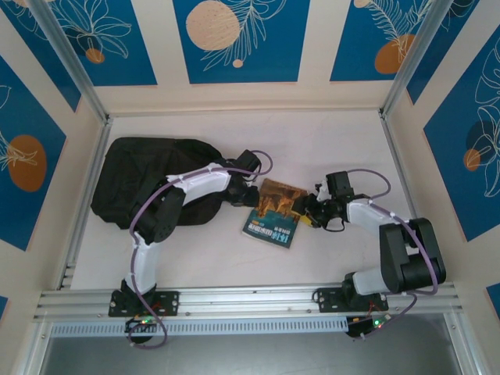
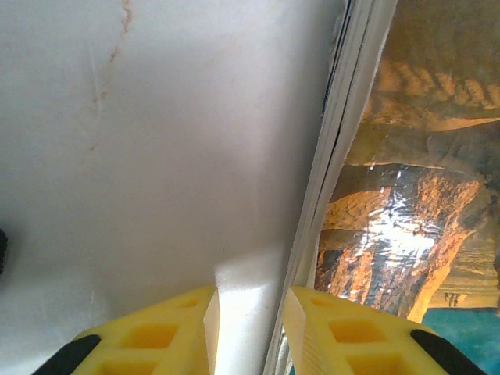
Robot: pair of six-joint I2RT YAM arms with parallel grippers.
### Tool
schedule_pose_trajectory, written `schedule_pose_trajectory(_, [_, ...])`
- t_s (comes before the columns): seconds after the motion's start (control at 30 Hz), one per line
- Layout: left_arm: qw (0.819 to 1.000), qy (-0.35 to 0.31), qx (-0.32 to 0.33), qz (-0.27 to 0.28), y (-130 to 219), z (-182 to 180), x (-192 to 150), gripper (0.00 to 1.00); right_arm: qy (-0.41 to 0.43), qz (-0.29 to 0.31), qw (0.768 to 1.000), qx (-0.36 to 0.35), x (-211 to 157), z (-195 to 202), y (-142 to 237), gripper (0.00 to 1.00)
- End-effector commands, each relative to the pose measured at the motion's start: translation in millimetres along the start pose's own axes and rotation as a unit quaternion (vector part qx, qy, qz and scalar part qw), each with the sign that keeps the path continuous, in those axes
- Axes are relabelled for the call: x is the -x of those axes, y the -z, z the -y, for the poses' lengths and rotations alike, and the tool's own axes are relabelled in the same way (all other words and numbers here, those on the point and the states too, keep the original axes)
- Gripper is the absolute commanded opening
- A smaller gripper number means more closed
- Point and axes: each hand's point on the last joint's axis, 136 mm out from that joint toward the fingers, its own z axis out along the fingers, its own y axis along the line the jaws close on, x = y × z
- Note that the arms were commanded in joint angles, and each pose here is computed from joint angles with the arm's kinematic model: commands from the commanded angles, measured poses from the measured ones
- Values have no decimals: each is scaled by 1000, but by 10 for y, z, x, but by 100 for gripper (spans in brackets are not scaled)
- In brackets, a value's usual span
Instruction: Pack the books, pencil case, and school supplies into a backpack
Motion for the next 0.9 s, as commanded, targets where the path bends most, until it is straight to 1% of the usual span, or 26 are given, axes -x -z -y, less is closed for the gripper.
schedule_pose_trajectory(0.0, [999, -15, -25, -33, -111, 116, -169, 29, 38, -20, 992, 120, -42, -504, 100, 50])
schedule_pose_trajectory(0.27, [999, -16, -34, -38, -108, 144, -190, 29, 33, -17, 985, 169, -52, -592, 101, 50])
schedule_pose_trajectory(0.53, [998, -18, -34, -40, -118, 145, -190, 29, 45, -14, 982, 184, -65, -659, 131, 50])
schedule_pose_trajectory(0.63, [998, -18, -33, -40, -120, 137, -194, 29, 51, -8, 982, 182, -86, -650, 171, 52])
schedule_pose_trajectory(0.73, [998, -19, -38, -42, -125, 157, -199, 29, 51, 0, 980, 194, -102, -656, 200, 53])
schedule_pose_trajectory(0.87, [998, -19, -44, -43, -132, 185, -198, 28, 46, -16, 973, 226, -152, -732, 195, 56])
